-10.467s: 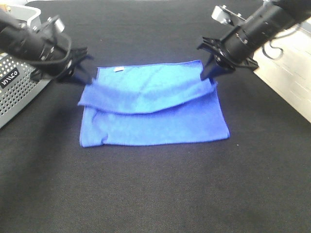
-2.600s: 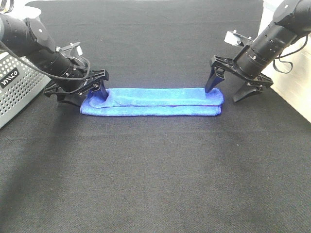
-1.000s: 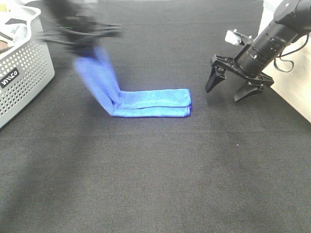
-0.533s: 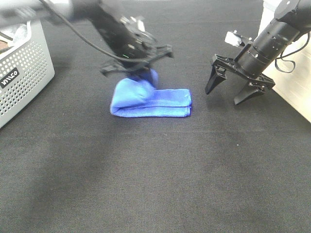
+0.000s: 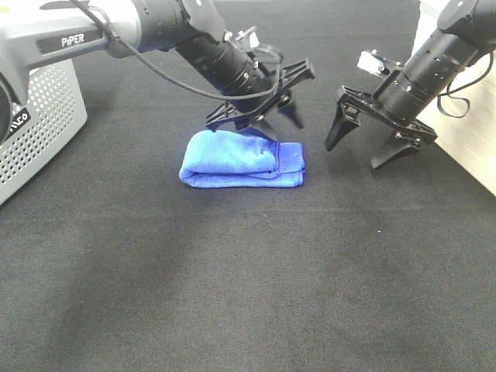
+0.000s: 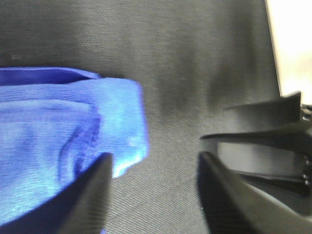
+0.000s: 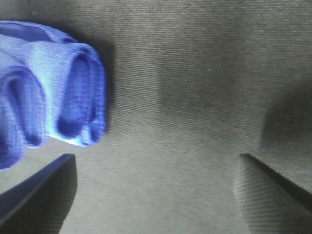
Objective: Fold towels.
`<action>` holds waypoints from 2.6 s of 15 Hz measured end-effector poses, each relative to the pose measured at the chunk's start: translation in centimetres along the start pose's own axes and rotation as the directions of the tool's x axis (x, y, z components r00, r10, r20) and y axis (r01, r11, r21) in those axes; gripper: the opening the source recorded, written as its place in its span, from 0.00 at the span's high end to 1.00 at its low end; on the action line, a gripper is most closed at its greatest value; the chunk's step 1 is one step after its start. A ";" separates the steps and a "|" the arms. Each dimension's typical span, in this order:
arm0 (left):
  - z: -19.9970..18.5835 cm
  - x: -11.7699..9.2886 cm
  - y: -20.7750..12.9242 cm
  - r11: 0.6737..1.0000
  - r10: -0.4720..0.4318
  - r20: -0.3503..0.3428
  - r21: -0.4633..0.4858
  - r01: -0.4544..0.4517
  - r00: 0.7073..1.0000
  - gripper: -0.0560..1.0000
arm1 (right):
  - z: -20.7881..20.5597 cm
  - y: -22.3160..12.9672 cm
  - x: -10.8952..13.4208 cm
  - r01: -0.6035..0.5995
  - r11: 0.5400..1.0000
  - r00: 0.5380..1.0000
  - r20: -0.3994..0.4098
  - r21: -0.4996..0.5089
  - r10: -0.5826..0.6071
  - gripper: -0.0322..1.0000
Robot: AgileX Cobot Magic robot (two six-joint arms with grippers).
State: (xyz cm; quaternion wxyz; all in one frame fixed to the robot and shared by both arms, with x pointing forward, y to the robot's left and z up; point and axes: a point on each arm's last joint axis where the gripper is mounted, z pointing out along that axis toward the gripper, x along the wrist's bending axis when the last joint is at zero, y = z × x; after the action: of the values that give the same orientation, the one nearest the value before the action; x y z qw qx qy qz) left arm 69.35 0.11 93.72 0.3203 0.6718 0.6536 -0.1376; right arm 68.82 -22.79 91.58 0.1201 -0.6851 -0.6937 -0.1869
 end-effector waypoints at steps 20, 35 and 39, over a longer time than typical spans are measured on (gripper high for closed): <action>-12.4 6.2 7.5 0.961 0.083 -0.268 -0.232 -0.148 0.960 0.40 | 6.5 -1.3 11.3 0.114 0.988 0.916 -0.375 -0.100 -0.144 0.17; -12.3 6.5 6.9 0.976 0.087 -0.295 -0.165 -0.140 0.952 0.40 | 1.8 0.2 7.7 0.119 0.981 0.966 -0.211 -0.152 -0.150 0.17; -13.3 6.8 5.7 0.990 0.111 -0.374 -0.035 -0.134 0.921 0.40 | -3.6 -0.7 9.6 0.211 0.958 0.955 -0.167 -0.194 -0.244 0.17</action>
State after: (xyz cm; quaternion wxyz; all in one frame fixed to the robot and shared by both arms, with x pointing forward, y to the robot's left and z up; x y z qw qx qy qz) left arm 72.50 13.98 101.10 0.2189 0.7153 0.6629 0.0320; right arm 67.47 -15.62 98.79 0.1028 -0.5874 -0.7347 -0.3234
